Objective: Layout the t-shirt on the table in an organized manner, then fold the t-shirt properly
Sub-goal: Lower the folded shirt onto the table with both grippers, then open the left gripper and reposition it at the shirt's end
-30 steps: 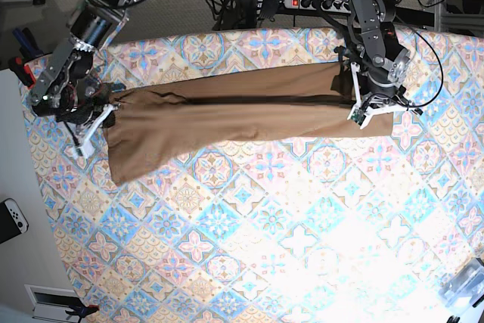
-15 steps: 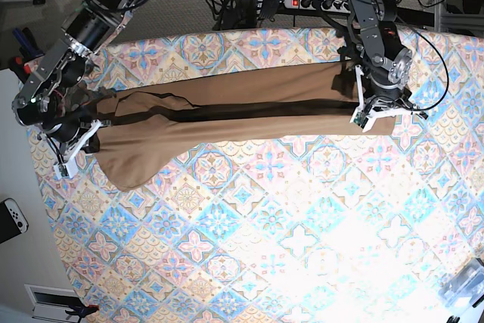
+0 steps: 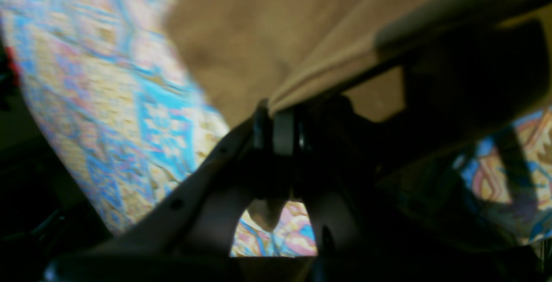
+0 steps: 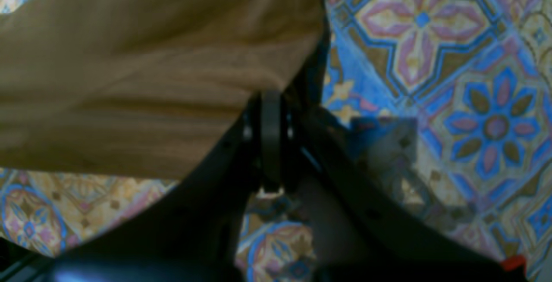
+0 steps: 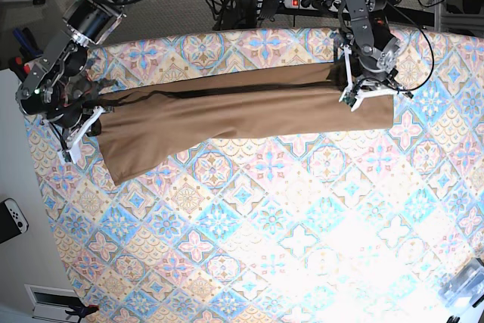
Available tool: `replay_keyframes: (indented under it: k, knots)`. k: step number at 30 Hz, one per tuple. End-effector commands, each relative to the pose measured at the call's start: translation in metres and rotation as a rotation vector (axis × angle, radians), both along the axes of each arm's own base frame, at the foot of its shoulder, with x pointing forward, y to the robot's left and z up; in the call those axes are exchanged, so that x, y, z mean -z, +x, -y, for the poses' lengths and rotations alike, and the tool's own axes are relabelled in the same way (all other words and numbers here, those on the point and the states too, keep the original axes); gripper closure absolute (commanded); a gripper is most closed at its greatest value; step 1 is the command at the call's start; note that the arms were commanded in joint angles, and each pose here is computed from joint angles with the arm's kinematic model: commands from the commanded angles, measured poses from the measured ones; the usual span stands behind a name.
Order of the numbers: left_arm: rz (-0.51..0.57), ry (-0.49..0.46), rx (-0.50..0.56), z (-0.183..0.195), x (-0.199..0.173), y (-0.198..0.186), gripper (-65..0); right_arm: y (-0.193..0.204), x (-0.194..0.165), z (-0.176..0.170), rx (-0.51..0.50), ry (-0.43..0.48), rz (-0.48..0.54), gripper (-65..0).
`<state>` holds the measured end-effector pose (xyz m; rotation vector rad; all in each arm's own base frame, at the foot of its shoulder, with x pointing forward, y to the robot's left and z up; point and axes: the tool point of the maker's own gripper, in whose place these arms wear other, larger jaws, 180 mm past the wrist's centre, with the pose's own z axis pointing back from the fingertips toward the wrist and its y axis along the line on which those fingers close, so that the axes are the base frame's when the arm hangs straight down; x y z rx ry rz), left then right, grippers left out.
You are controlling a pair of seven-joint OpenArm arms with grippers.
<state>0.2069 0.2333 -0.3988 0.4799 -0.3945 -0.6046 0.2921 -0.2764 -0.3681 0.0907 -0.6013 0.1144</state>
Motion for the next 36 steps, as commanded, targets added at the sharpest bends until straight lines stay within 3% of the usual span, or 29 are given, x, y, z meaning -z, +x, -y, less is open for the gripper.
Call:
replay_keyframes:
  k: [1,3,7,11,14,18,22,30,36]
  knots:
    - [0.010,0.053,-0.015,-0.011,-0.008,0.002,0.0,0.013,-0.017,0.006,-0.001,-0.017,0.064,0.0]
    - [0.004,0.053,-0.018,-0.010,-0.006,0.001,-10.2,0.012,-0.017,0.006,-0.001,-0.017,0.062,0.0]
    - [0.012,0.039,-0.023,-0.006,-0.007,0.003,-23.7,0.010,-0.016,0.007,0.001,-0.017,0.058,-18.0]
    - [0.052,-0.013,-0.043,0.002,-0.012,0.005,-31.9,0.008,-0.014,0.007,0.000,-0.019,0.052,-33.0]
    - [0.121,-0.071,-0.120,0.002,-0.026,0.004,-35.2,0.008,-0.016,0.008,0.003,-0.025,0.058,-39.4]
    - [0.231,-0.166,-0.197,0.002,-0.043,0.017,-36.5,0.008,-0.017,0.008,0.002,-0.026,0.060,-40.5]
    - [0.261,-0.213,-0.223,0.000,-0.045,0.016,-36.6,0.008,-0.017,0.008,0.002,-0.026,0.060,-40.5]
    - [0.153,-0.244,-0.209,0.013,-0.020,-0.023,-36.5,0.008,-0.017,0.008,0.002,-0.026,0.060,-40.5]
    - [0.136,-0.244,-0.217,0.012,-0.017,-0.029,-36.6,0.008,-0.017,0.008,0.001,-0.026,0.059,-40.5]
